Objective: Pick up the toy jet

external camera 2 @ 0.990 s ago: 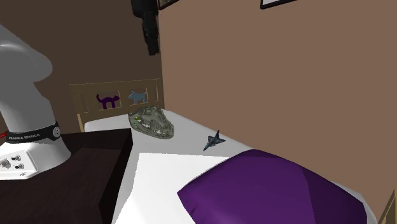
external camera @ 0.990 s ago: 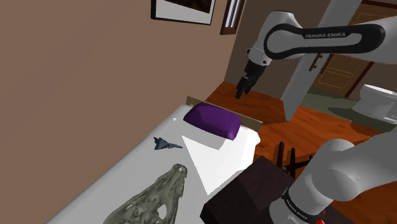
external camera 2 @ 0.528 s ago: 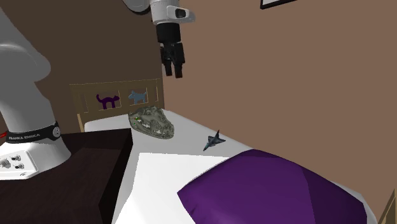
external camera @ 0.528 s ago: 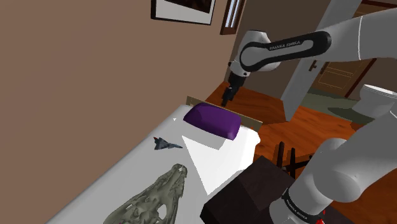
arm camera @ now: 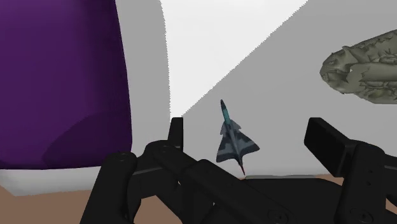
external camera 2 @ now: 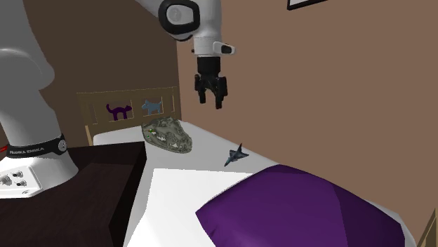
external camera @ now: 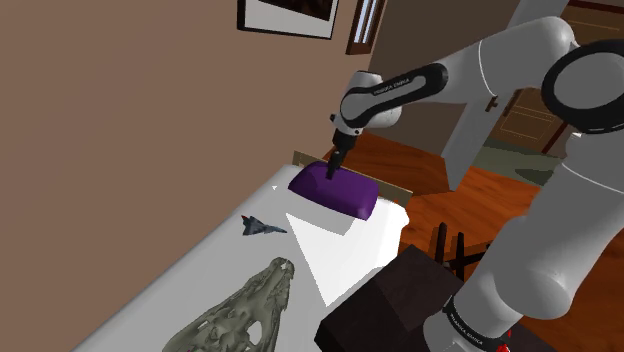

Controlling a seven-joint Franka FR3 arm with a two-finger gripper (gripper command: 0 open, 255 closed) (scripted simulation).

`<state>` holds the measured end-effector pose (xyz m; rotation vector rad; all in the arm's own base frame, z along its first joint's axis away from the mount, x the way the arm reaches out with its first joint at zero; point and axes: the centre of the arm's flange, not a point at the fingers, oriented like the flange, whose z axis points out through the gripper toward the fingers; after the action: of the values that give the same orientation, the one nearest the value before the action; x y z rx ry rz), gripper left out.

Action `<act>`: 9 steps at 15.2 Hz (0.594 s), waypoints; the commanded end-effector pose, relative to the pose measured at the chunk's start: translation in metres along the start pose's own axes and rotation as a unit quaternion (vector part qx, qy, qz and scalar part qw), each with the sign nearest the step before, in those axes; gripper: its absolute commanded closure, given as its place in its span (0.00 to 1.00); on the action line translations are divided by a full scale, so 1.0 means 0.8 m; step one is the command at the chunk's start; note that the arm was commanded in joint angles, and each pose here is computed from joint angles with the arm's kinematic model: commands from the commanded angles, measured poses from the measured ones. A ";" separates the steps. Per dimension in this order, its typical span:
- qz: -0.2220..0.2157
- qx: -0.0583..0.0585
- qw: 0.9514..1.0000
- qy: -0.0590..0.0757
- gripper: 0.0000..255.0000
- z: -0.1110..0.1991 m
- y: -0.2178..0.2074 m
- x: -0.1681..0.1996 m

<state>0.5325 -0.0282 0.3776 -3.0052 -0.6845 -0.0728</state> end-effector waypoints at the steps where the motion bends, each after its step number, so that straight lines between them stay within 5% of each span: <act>1: -0.021 0.006 1.000 -0.003 0.00 0.030 0.004 0.022; 9: -0.102 0.032 0.994 -0.018 0.00 0.138 0.007 0.105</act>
<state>0.6088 0.0065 0.2832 -2.8887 -0.9461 -0.0127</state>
